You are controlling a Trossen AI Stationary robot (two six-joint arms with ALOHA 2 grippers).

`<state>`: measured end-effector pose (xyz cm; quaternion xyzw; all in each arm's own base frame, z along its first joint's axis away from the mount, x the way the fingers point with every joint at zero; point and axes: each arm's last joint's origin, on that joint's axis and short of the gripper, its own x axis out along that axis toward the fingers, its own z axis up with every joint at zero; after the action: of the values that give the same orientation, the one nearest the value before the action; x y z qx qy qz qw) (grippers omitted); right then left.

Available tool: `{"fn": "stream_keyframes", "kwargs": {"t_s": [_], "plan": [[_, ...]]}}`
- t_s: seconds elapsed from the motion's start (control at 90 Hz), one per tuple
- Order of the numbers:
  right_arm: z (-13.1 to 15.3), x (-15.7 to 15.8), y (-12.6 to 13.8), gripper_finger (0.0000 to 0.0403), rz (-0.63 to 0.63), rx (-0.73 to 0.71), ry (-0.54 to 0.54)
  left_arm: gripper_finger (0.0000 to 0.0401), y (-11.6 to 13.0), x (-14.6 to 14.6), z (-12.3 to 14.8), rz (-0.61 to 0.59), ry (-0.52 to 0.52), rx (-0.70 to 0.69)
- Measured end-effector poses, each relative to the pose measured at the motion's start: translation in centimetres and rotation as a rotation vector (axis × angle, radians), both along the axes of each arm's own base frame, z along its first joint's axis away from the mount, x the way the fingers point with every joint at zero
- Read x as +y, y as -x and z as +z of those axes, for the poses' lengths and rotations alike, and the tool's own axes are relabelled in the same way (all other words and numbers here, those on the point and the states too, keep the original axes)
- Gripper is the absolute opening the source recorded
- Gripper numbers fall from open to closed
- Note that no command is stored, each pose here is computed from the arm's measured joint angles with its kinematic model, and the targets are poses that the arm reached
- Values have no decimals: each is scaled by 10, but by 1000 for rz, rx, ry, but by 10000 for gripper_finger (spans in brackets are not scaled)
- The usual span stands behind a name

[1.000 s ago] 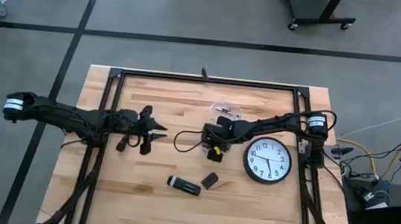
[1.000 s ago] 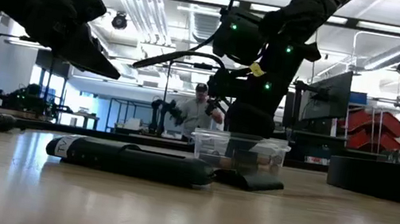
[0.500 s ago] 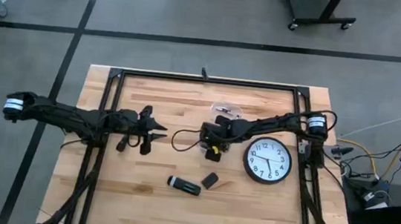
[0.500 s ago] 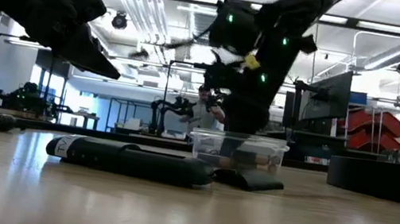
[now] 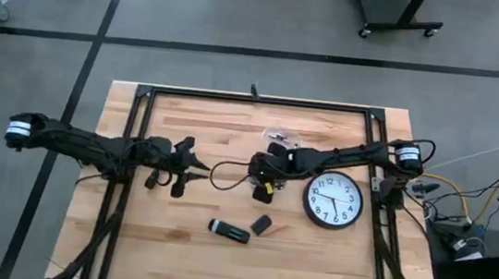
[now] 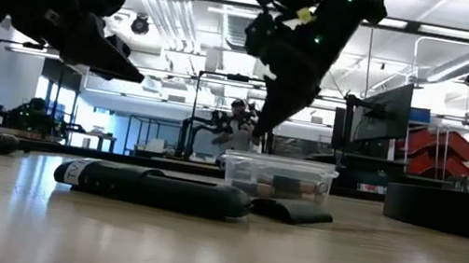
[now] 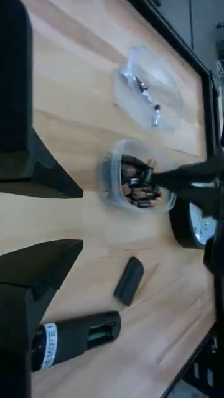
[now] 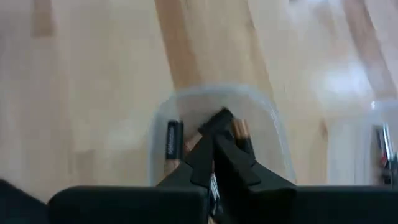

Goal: Insert battery
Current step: Insert the brown battery into the remote's battery compartment

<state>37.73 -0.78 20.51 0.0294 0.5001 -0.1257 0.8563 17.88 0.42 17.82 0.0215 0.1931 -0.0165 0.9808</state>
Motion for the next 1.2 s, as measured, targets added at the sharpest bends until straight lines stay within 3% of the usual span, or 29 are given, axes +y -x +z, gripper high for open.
{"fn": "stream_keyframes", "kwargs": {"t_s": [0.111,0.267,0.578,0.778,0.967,1.2], "plan": [[-5,-2,3,3,-47,20,-24,98,-2,-1,-2,-4,7,4],[-12,-2,5,17,29,65,12,98,-4,-1,-6,-3,12,32],[-36,-20,1,124,104,140,-18,98,-8,-1,-7,-5,9,20],[-45,-25,-1,162,144,171,-5,98,-8,-1,-8,-5,8,22],[-52,-24,-3,148,165,184,2,98,-9,-1,-7,-5,7,13],[-54,-24,-4,83,175,178,-24,98,-9,-1,-7,-7,2,12]]}}
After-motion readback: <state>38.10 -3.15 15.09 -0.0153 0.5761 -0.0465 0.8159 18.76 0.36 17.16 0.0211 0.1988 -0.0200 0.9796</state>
